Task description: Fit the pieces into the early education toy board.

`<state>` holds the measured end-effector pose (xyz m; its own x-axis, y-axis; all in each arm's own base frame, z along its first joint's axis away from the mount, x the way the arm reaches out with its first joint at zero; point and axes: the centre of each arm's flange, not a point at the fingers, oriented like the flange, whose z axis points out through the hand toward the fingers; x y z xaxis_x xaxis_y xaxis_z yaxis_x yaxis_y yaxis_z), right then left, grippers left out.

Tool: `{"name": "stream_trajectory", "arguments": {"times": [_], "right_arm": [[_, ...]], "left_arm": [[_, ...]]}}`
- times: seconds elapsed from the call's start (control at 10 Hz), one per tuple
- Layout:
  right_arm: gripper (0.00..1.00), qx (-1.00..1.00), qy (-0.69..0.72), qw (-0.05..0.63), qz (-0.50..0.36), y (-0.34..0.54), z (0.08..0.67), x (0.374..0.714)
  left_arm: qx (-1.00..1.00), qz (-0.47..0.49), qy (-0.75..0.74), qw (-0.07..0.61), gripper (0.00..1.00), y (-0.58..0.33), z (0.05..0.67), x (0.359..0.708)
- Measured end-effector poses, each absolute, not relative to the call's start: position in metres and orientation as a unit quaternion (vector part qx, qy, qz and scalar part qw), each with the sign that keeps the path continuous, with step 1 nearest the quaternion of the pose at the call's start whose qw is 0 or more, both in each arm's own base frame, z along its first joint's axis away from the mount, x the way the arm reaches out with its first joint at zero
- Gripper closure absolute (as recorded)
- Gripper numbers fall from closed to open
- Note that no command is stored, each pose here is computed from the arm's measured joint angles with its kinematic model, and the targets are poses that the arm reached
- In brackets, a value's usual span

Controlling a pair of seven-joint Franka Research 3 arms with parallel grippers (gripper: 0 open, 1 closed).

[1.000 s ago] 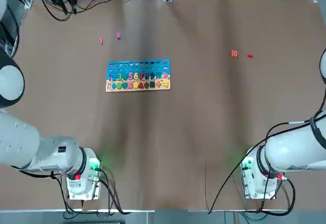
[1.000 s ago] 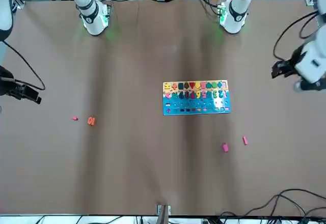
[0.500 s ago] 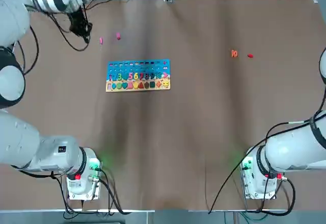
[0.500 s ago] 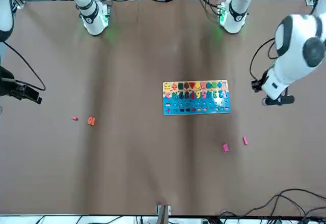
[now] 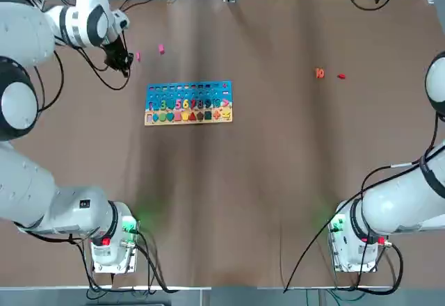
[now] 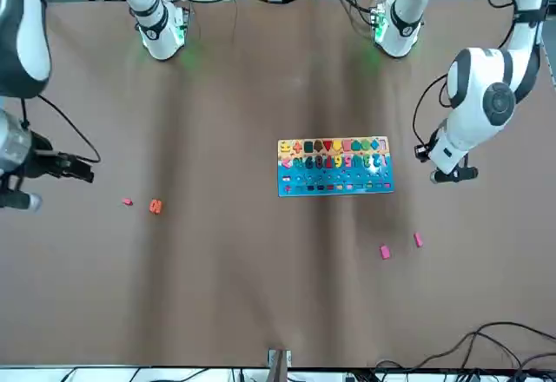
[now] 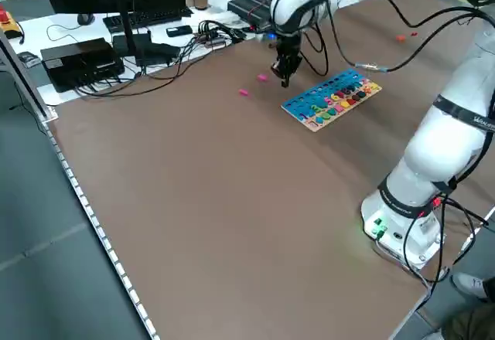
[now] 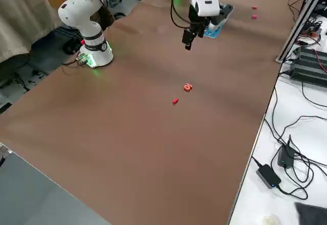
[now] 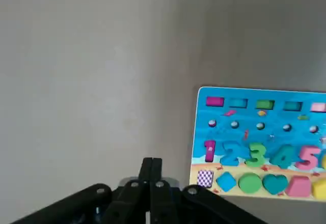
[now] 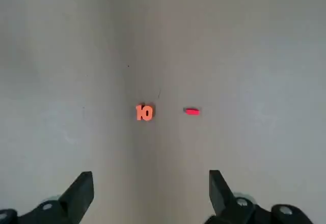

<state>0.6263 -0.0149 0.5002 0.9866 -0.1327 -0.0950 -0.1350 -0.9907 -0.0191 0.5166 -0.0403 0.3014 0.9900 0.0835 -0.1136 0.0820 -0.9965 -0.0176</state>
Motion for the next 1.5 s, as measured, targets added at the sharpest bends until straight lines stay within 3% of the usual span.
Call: {"name": "stream_trajectory", "arguments": {"times": [0.5, 0.9, 1.3, 1.5], "right_arm": [[0.00, -0.996, 0.073, 0.000, 0.044, -0.004, 0.387, 0.649], [0.00, -0.998, 0.066, -0.001, -0.003, 0.027, 0.269, 0.635], [0.02, -0.997, 0.080, 0.006, 0.007, 0.027, 0.215, 0.620], [0.11, -0.997, 0.077, 0.004, 0.029, 0.033, 0.205, 0.614]], "left_arm": [[-0.996, 0.077, -0.055, 0.004, 0.99, -0.063, 0.229, 0.503], [-0.994, 0.088, -0.059, -0.001, 0.99, -0.067, 0.182, 0.498], [-0.994, 0.095, -0.062, -0.001, 0.99, -0.067, 0.173, 0.495], [-0.994, 0.095, -0.062, -0.001, 0.99, -0.067, 0.173, 0.495]]}}
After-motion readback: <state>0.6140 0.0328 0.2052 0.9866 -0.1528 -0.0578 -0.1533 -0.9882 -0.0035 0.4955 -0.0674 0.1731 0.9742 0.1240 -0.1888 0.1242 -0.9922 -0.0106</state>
